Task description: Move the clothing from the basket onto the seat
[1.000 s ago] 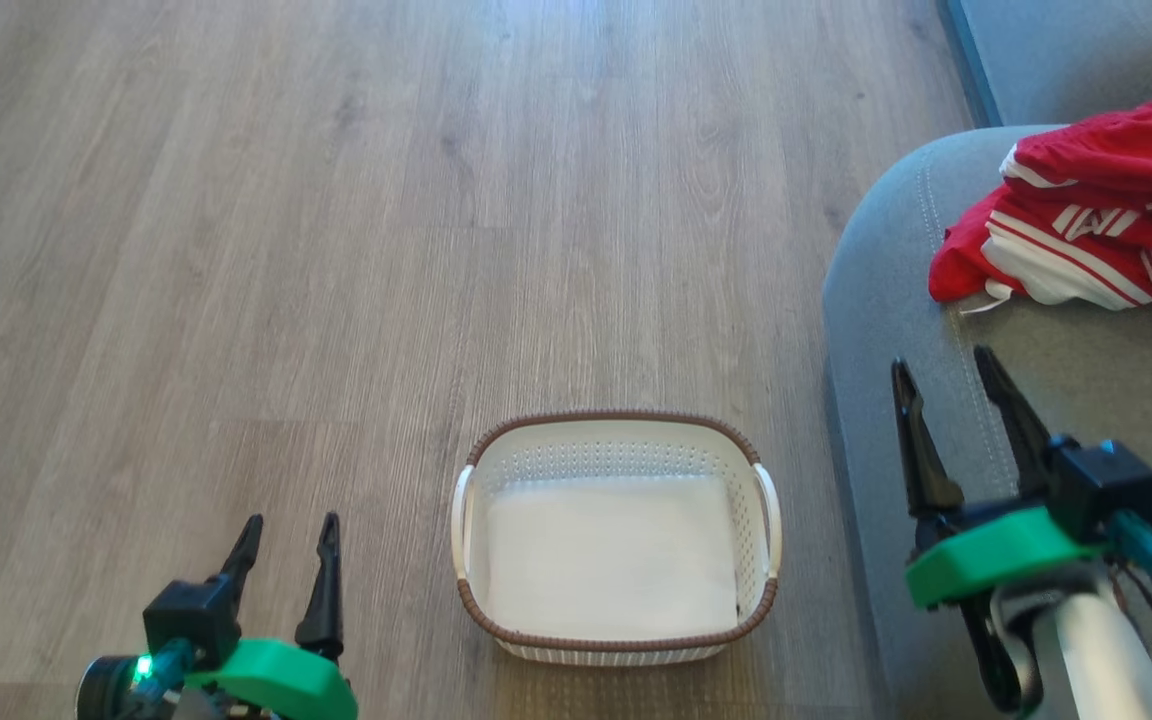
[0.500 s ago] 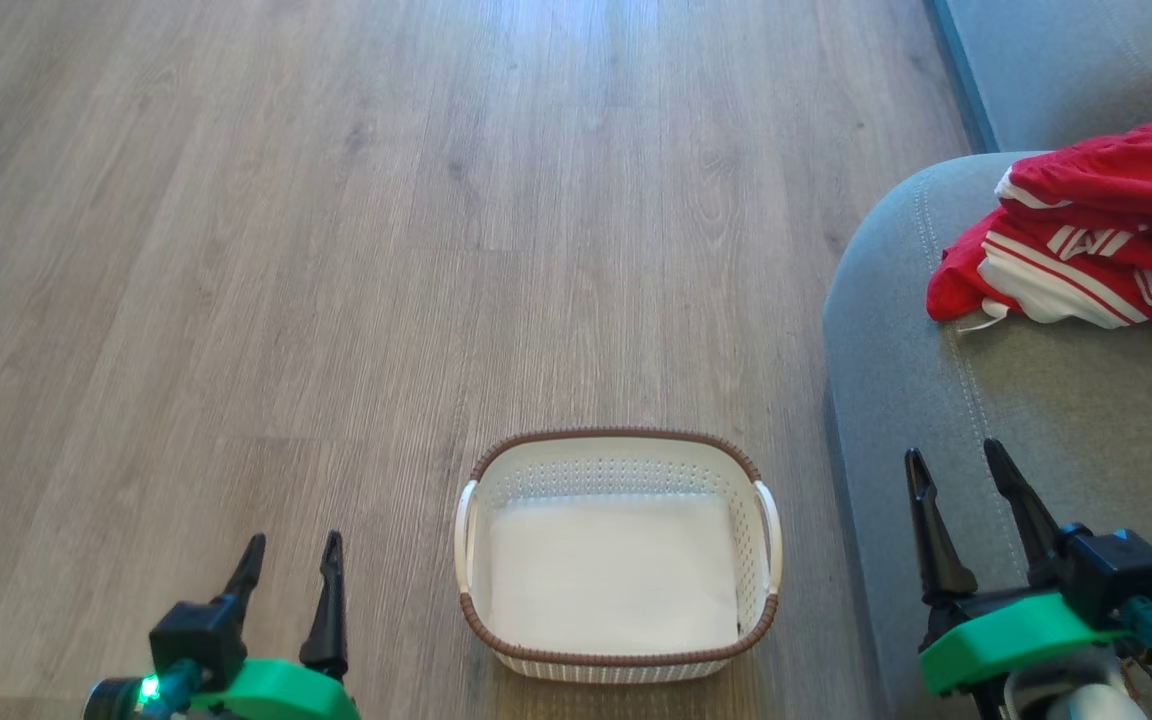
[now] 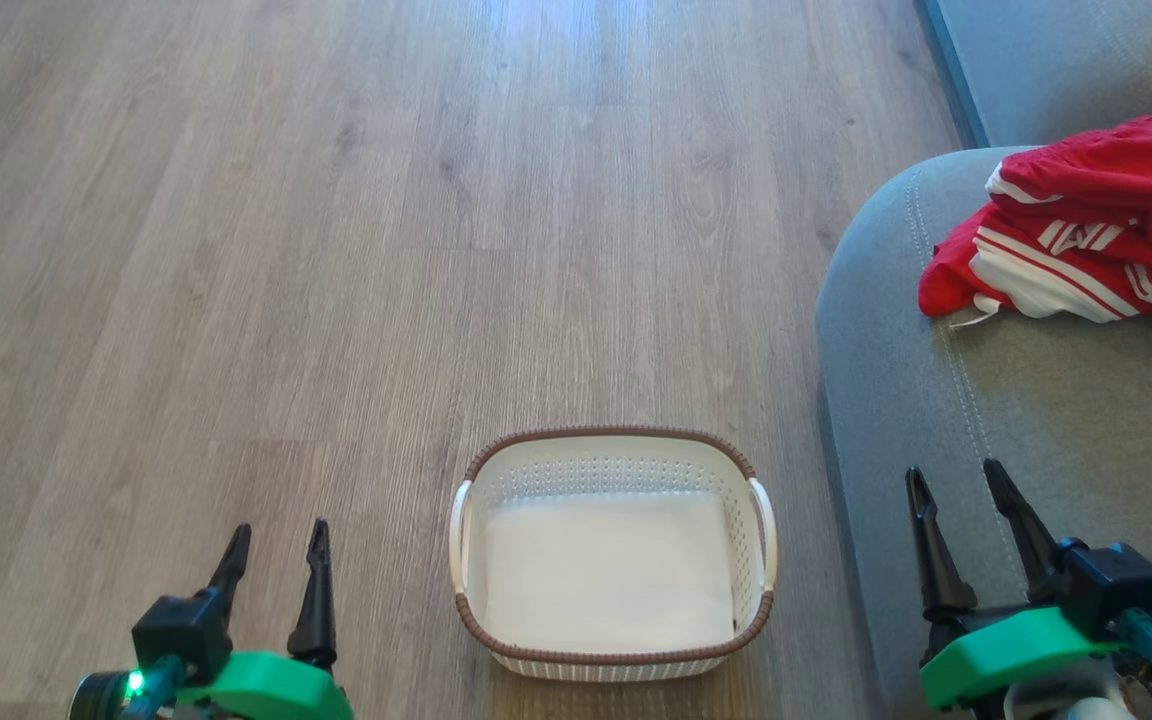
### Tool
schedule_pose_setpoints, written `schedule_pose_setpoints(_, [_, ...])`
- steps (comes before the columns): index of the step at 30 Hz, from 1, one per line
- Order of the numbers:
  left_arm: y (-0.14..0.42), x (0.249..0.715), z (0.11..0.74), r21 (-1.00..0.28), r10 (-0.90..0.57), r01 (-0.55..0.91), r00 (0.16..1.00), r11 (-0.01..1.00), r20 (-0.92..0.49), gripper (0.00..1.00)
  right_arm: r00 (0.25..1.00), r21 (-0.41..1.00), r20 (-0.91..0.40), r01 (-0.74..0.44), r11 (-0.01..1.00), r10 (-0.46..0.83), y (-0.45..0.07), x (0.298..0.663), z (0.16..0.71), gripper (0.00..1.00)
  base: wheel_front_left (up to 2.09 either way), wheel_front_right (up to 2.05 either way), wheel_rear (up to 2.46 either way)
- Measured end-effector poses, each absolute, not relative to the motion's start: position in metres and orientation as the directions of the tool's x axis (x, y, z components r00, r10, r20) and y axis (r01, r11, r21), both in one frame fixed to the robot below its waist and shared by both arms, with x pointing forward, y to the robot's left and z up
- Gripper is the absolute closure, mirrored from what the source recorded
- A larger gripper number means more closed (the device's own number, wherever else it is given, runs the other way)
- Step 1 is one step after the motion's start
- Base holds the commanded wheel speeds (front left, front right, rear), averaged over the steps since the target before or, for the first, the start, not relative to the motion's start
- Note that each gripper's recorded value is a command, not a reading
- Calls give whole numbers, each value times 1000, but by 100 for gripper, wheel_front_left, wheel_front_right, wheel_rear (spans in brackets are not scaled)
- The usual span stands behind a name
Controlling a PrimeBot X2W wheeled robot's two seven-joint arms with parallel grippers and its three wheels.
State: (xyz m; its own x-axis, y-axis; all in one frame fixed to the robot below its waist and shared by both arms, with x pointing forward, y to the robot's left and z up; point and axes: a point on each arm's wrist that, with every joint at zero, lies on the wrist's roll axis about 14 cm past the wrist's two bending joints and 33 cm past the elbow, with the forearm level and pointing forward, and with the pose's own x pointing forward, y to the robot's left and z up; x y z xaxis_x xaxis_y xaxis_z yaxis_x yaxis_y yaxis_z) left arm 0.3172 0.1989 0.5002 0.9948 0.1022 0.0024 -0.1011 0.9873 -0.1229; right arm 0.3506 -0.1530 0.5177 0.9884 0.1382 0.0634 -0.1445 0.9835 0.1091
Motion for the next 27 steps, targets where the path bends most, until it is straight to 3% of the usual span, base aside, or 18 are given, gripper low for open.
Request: schedule_pose_setpoints(27, [203, 318, 501, -130, 120, -118, 993, 985, 8, 0, 990, 110, 74, -127, 986, 119, -159, 351, 518, 0, 0, 0, 0])
